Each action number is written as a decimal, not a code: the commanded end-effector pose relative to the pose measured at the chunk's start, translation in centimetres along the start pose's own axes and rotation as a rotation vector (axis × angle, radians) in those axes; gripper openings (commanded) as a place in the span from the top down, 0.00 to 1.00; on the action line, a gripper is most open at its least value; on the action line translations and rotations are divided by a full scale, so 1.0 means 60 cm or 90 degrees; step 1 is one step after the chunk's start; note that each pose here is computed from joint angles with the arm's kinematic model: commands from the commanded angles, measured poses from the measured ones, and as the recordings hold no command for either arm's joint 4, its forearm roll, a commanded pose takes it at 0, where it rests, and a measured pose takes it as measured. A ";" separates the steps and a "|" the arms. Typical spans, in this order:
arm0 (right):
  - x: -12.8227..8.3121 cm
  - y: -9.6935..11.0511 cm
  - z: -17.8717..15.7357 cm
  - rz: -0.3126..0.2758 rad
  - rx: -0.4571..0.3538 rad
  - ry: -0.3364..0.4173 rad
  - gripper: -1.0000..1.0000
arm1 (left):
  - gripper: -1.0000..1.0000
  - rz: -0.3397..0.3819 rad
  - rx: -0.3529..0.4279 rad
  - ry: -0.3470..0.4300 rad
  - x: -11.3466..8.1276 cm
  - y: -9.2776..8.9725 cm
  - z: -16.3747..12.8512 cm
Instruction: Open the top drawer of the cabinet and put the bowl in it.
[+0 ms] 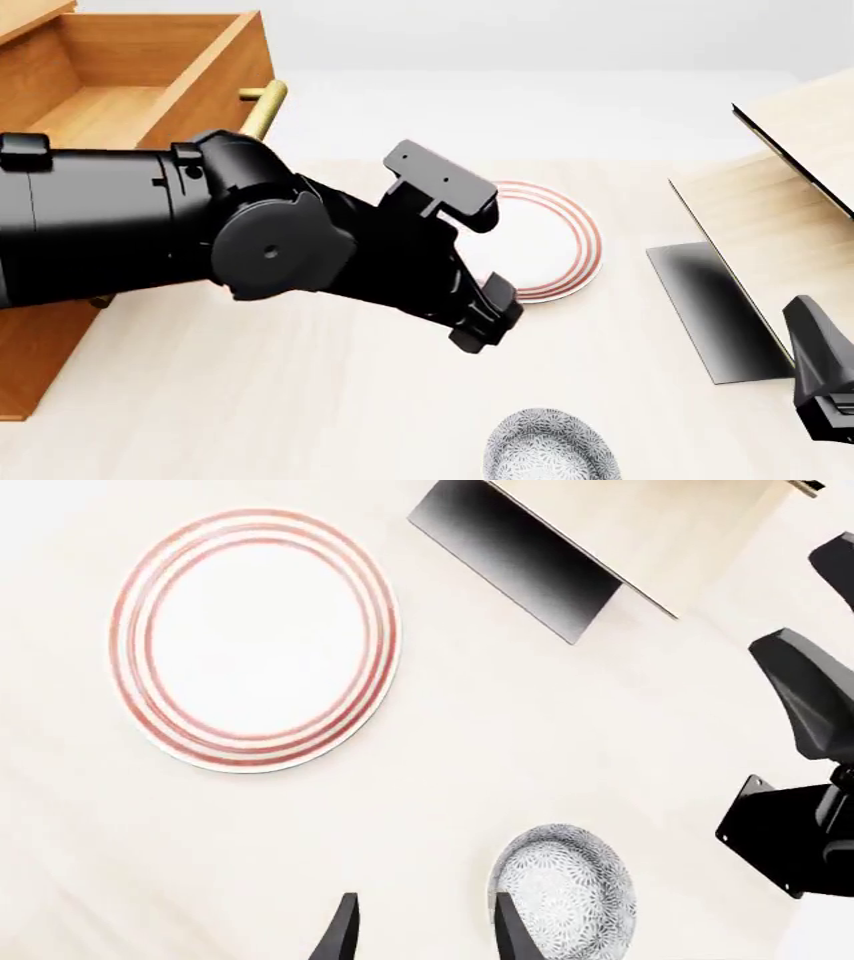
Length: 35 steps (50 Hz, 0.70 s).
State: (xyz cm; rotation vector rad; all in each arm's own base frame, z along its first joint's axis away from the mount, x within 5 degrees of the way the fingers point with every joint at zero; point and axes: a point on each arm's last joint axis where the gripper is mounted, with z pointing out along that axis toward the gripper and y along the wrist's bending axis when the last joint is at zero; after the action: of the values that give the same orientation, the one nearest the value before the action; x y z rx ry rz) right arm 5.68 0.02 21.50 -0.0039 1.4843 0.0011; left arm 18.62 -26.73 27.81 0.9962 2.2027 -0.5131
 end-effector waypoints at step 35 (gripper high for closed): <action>0.001 0.000 0.000 0.001 0.000 0.000 0.00 | 0.00 -0.034 0.023 0.045 0.032 -0.036 0.087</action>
State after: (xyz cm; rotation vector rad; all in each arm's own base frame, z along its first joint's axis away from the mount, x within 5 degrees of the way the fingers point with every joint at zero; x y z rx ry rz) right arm 5.68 0.02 21.50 -0.0038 1.4843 0.0012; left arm 18.31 -29.35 24.10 0.9982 2.2726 -0.5382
